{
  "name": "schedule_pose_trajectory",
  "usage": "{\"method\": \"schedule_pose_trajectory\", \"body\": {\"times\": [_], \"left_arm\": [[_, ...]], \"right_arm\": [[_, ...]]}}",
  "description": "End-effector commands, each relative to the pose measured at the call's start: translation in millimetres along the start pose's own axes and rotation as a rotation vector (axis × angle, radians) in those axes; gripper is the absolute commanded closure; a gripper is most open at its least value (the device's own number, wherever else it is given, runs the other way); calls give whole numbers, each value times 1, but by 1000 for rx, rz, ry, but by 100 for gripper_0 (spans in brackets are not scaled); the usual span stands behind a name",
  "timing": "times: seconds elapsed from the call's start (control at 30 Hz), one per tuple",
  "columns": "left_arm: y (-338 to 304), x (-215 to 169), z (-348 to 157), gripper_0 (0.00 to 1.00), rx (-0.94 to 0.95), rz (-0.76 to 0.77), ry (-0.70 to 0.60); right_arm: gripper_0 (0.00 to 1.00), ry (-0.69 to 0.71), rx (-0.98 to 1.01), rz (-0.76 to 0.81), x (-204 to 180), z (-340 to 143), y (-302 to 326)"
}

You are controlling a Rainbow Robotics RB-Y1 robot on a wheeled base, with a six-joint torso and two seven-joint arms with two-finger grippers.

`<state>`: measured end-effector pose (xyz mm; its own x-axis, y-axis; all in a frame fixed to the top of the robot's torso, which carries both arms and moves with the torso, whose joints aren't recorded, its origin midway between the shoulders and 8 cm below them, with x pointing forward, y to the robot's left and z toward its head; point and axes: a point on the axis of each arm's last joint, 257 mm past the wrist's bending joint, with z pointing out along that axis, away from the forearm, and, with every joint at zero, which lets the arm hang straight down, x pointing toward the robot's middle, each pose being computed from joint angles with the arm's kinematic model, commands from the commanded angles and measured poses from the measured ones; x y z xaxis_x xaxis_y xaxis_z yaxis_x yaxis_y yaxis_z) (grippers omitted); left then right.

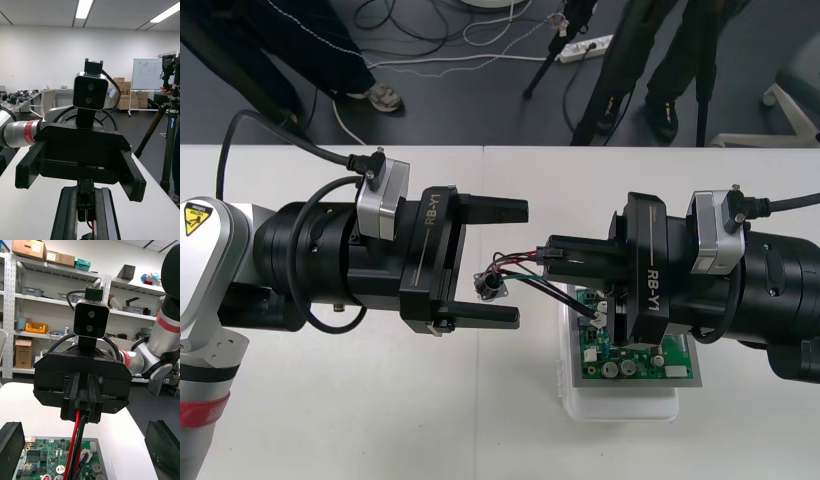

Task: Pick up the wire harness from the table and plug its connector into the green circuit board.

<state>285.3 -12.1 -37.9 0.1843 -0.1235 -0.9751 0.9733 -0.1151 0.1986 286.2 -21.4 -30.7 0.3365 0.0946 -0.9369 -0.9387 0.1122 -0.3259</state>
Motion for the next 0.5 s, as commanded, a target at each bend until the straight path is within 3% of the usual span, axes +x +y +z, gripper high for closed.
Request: {"method": "schedule_pose_trajectory", "body": {"times": [0.03,0.5], "left_arm": [[-5,-6,-1,5,13,77,-20],[-2,-12,3,6,6,102,-42]], "right_arm": [[100,-40,-27,-67,-18,12,8],[100,-39,-26,-65,-18,12,8]]}}
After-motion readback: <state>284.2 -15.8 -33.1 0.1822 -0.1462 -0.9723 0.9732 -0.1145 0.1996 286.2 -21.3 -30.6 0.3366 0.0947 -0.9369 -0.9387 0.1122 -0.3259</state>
